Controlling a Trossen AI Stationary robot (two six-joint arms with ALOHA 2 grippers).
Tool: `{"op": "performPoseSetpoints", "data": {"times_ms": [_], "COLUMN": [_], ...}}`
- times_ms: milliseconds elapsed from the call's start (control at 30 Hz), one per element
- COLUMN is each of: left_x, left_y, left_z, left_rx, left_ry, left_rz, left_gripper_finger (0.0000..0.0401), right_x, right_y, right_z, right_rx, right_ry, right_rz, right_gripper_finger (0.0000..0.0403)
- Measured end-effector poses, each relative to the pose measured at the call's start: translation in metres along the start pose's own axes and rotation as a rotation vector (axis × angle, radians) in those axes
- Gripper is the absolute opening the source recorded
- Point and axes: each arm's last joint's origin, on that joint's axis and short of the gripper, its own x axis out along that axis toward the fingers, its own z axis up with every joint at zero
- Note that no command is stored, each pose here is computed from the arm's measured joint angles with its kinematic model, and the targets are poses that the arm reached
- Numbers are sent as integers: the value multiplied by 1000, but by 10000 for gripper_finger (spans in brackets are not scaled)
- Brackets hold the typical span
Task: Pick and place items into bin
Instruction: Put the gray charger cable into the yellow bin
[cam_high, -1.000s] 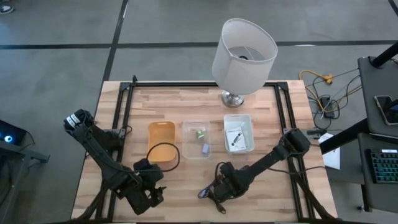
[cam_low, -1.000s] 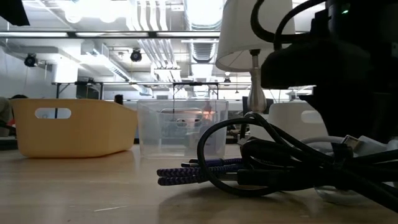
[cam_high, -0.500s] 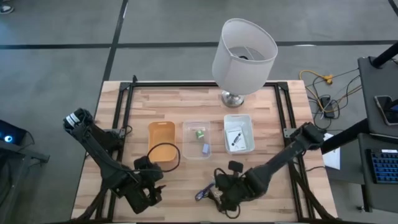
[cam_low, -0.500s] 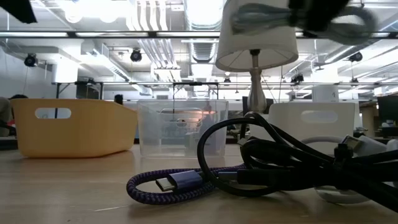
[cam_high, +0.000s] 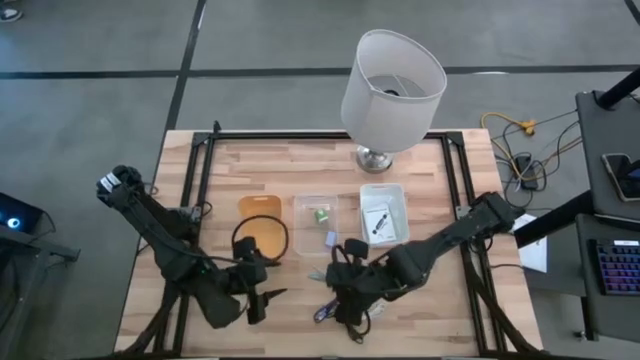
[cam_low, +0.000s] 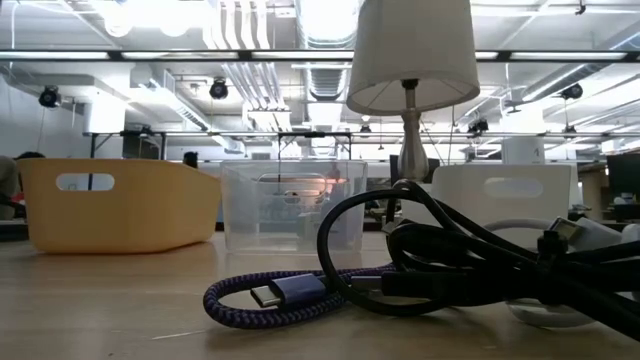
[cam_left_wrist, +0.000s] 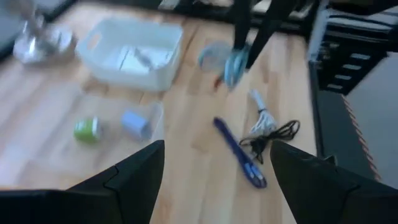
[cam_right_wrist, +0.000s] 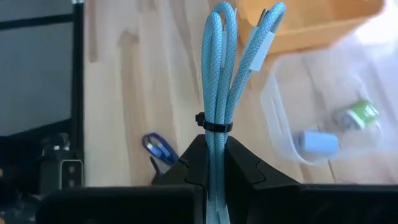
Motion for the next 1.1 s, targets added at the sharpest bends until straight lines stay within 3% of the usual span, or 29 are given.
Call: {"op": "performPoseSetpoints", "data": {"times_ms": [167,300,500,733,1100], "left_x": [15,25,34,44,50], "left_y": [-1,0,9,5,4], "left_z": [9,22,28,24,29], "left_rx": [157,150,148,181,181], "left_ry": [-8,-18,10,84,35], "left_rz": [-50,-149,-175,-273,-253], "left_gripper_finger": [276,276,276,273,189], "right_x": [5,5,9,9,9], "right_y": [11,15,20,19,16], "right_z": [14,22,28,30,33], "right_rx": [-58,-84,-115,-111,-82], "right_ry": [-26,-45,-56,-69,-83], "right_rz": [17,25,32,13,10], "right_gripper_finger": [13,13,13,13,13]}}
